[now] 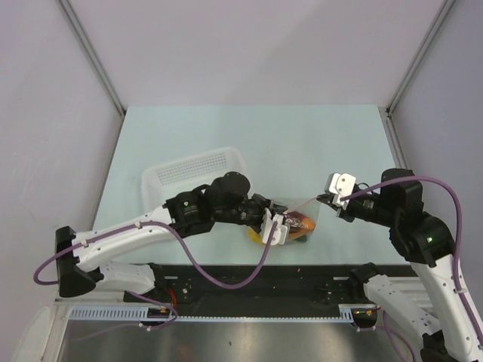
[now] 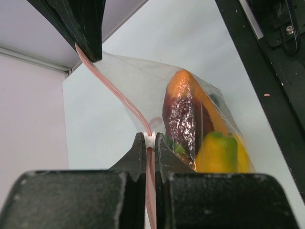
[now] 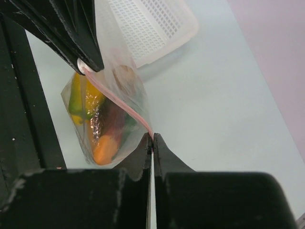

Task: Place the food in the zip-top bag and seal the zipper
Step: Zip the zipper food storage bag at the center of the board.

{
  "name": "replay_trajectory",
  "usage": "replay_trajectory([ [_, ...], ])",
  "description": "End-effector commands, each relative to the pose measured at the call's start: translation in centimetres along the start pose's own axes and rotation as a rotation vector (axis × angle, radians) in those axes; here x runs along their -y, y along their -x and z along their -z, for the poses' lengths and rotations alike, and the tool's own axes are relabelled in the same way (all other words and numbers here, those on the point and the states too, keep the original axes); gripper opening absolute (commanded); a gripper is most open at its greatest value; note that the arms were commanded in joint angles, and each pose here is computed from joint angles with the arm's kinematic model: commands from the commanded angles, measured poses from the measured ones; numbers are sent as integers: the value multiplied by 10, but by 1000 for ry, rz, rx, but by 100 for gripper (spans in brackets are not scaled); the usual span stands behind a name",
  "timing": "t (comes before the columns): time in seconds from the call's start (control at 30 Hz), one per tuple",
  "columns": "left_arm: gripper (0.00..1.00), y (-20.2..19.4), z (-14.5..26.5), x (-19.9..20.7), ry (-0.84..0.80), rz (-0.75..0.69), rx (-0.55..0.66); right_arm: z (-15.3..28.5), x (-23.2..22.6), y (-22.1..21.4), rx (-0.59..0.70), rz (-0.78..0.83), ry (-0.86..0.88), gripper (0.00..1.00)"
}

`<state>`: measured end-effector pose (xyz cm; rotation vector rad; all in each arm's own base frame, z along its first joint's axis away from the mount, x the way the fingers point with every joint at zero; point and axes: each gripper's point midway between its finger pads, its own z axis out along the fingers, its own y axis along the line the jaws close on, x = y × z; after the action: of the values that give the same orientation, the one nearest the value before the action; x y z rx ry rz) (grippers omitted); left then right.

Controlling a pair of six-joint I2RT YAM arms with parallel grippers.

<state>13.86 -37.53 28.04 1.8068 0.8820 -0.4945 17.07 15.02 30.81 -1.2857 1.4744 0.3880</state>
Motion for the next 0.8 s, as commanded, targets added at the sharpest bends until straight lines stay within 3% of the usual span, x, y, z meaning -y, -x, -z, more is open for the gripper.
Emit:
replay_trajectory([
  [0.0, 0, -23, 17, 22, -58, 21, -74, 7, 29, 12, 39, 56, -121, 0],
  [0.57, 0, -56, 53, 51, -74, 80, -165, 12, 44, 5, 23, 69, -154, 0],
  [0.77, 0, -63, 60, 29, -8, 58, -181, 12, 55, 4, 17, 83, -185, 0],
])
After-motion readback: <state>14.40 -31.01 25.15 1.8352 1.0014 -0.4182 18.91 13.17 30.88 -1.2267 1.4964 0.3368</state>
